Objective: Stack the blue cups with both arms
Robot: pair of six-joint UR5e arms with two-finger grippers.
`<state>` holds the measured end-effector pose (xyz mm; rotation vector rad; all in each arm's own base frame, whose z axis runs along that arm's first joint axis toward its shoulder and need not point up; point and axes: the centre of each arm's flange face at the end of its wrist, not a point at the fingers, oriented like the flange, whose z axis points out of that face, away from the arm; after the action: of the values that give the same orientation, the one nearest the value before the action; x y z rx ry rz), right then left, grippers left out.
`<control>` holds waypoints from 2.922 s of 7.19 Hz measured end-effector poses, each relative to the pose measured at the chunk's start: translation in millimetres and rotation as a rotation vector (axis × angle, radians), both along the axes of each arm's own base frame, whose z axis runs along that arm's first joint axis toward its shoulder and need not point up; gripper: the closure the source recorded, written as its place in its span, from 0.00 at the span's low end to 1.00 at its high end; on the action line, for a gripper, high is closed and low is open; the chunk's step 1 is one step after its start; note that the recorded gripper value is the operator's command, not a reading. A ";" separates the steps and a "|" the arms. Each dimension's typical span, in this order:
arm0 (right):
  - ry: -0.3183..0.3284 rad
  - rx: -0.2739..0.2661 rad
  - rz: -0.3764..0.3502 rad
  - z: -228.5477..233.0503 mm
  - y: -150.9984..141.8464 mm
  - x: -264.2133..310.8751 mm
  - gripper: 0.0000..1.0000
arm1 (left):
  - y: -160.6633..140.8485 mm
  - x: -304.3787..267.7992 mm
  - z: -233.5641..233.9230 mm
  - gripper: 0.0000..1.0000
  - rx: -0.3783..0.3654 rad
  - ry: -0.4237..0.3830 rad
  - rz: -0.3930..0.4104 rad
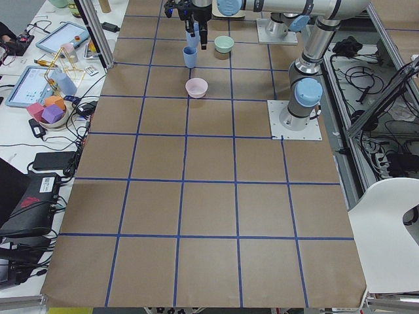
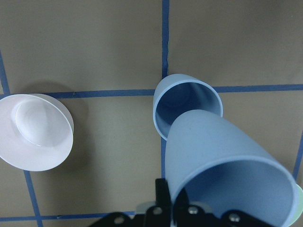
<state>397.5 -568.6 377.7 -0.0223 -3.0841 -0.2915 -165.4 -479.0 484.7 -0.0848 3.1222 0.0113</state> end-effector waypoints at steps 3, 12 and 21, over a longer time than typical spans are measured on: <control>-0.002 0.015 -0.006 -15.2 -4.9 2.9 1.00 | -8.2 2.3 0.5 0.00 -0.047 -0.020 -0.013; 0.003 -0.005 -0.008 -22.4 -11.0 3.4 0.00 | -11.4 1.7 1.2 0.00 -0.071 -0.016 0.001; -0.097 -0.002 0.075 128.5 -1.4 -247.1 0.00 | -10.5 1.8 1.2 0.00 -0.068 -0.017 0.001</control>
<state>150.4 -570.0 506.2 0.1101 -3.1724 -0.2954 -163.6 -489.5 485.9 -0.0865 3.1058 -0.0952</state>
